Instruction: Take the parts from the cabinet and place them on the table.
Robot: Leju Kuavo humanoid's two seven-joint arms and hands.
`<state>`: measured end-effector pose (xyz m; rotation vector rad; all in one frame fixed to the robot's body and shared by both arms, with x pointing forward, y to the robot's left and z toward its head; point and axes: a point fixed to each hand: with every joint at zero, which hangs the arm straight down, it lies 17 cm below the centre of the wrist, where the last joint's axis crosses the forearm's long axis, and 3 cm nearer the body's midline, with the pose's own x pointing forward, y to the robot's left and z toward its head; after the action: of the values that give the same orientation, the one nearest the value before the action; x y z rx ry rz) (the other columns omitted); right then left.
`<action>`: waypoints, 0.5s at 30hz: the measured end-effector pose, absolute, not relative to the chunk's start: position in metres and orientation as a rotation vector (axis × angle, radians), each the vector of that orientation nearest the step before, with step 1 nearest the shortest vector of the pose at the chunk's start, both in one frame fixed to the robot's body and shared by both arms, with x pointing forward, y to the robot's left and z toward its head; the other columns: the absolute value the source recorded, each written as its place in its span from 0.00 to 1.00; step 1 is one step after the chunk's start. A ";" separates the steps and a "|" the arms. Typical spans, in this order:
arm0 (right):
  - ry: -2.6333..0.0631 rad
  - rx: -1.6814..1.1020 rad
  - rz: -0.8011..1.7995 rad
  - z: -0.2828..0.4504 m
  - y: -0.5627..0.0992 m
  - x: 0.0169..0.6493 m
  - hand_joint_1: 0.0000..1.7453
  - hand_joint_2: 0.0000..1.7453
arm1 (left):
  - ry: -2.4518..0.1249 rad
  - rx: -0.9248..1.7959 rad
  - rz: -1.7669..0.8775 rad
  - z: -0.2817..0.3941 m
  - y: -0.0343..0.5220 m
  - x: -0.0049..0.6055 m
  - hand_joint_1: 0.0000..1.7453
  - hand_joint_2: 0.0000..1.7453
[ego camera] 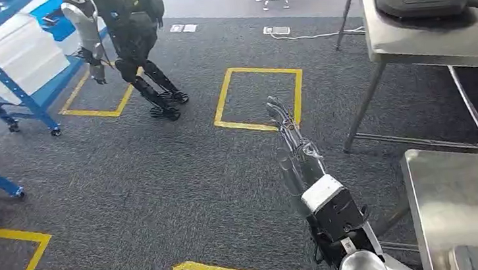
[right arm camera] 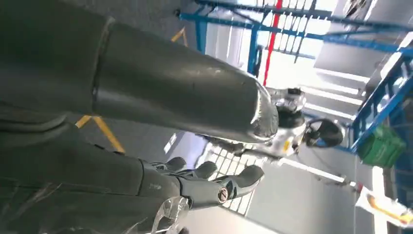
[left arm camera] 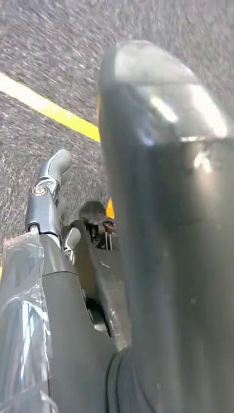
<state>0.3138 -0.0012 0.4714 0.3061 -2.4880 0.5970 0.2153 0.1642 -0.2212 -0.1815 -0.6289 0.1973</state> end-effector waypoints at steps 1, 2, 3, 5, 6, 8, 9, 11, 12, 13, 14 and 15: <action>-2.484 0.318 0.599 0.472 0.000 0.313 0.00 0.00 | -0.627 -0.185 0.199 -0.221 0.162 0.215 0.00 0.00; -2.479 0.328 0.604 0.471 0.002 0.313 0.00 0.00 | -0.624 -0.185 0.200 -0.222 0.162 0.213 0.00 0.00; -2.475 0.338 0.605 0.471 0.003 0.312 0.00 0.00 | -0.620 -0.187 0.202 -0.222 0.161 0.211 0.00 0.00; -2.469 0.364 0.612 0.471 0.006 0.311 0.00 0.00 | -0.608 -0.183 0.208 -0.225 0.162 0.204 0.00 0.00; -2.465 0.380 0.617 0.470 0.008 0.310 0.00 0.00 | -0.606 -0.188 0.212 -0.225 0.158 0.203 0.00 0.00; -2.454 0.425 0.624 0.470 0.013 0.307 0.00 0.00 | -0.608 -0.188 0.215 -0.224 0.159 0.204 0.00 0.00; -2.443 0.439 0.634 0.466 0.015 0.307 0.00 0.00 | -0.608 -0.191 0.216 -0.224 0.157 0.205 0.00 0.00; -2.430 0.450 0.645 0.462 0.018 0.307 0.00 0.00 | -0.602 -0.195 0.220 -0.224 0.154 0.201 0.00 0.00; -2.421 0.468 0.655 0.459 0.021 0.305 0.00 0.00 | -0.597 -0.195 0.221 -0.225 0.154 0.199 0.00 0.00; -2.413 0.489 0.665 0.457 0.025 0.303 0.00 0.00 | -0.595 -0.195 0.223 -0.226 0.154 0.197 0.00 0.00; -2.409 0.507 0.670 0.455 0.027 0.302 0.00 0.00 | -0.594 -0.194 0.224 -0.226 0.154 0.197 0.00 0.00; -2.406 0.528 0.677 0.454 0.030 0.300 0.00 0.00 | -0.594 -0.193 0.225 -0.226 0.154 0.197 0.00 0.00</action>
<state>0.2996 0.0296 0.4537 0.5280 -2.4056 0.6765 0.1970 0.1543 -0.2257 -0.1929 -0.5942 0.2255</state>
